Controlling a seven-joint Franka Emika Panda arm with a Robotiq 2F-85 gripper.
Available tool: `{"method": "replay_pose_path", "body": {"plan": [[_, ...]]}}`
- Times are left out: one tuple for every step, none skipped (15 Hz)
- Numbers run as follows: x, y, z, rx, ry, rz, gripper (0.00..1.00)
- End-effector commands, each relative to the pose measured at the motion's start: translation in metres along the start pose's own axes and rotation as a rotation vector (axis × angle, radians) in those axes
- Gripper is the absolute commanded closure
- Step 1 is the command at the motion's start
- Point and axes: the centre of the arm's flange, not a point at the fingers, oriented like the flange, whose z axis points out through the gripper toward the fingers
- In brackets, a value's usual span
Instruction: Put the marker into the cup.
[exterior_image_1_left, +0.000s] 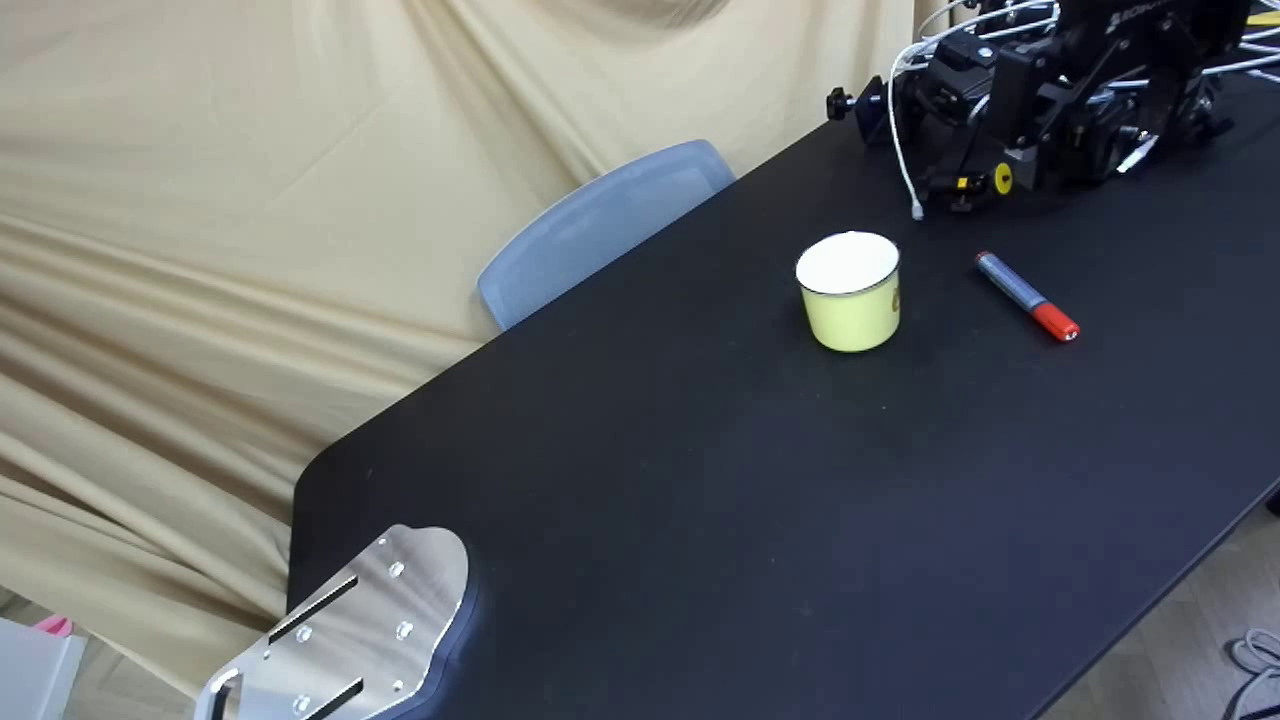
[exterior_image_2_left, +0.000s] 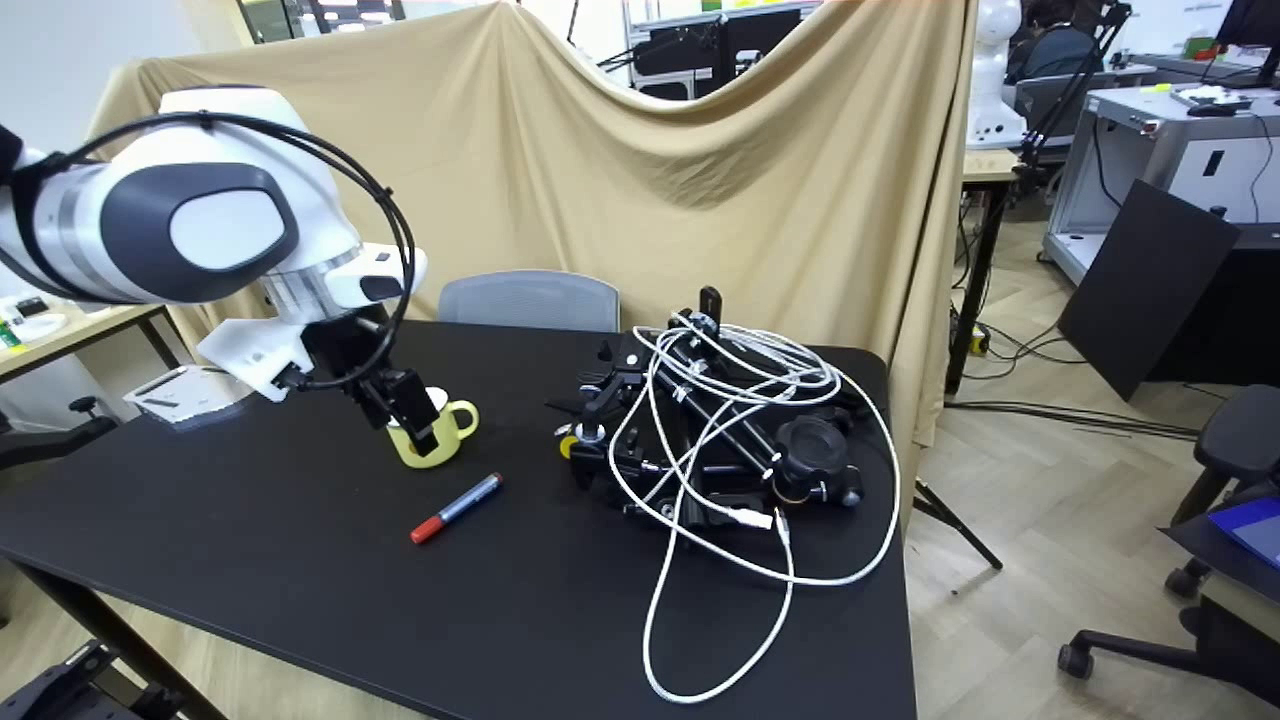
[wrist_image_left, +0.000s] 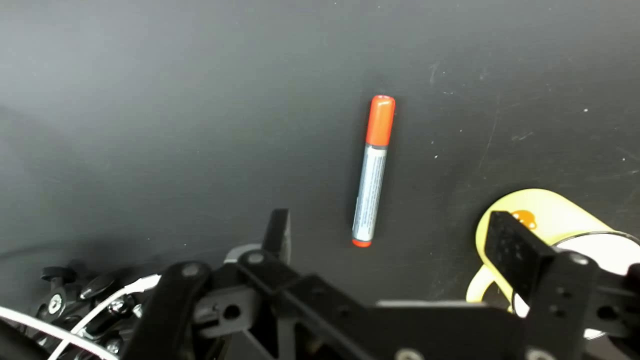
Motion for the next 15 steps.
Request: {"method": "replay_pose_path", "body": {"plan": [[0.011,0.003,0.027,-0.013,-0.036,0.008,0.00],[0.012,0.005,0.035,-0.007,-0.056,0.005,0.00],[0.013,0.007,0.043,-0.017,-0.064,0.009,0.00],[0.016,0.009,0.051,-0.021,-0.072,0.013,0.00],[0.018,0.010,0.059,-0.027,-0.075,0.017,0.00],[0.021,0.011,0.066,-0.038,-0.071,0.022,0.00],[0.024,0.011,0.072,-0.046,-0.061,0.022,0.00],[0.027,0.011,0.078,-0.043,-0.047,0.016,0.00],[0.030,0.010,0.083,-0.043,-0.032,0.012,0.00],[0.034,0.008,0.087,-0.033,-0.019,0.013,0.00],[0.036,0.006,0.092,-0.027,-0.011,0.014,0.00],[0.039,0.003,0.097,-0.018,-0.007,0.014,0.00],[0.041,0.001,0.101,-0.012,-0.007,0.014,0.00],[0.042,-0.001,0.105,-0.006,-0.008,0.013,0.00],[0.043,-0.004,0.109,-0.005,-0.010,0.016,0.00]]}}
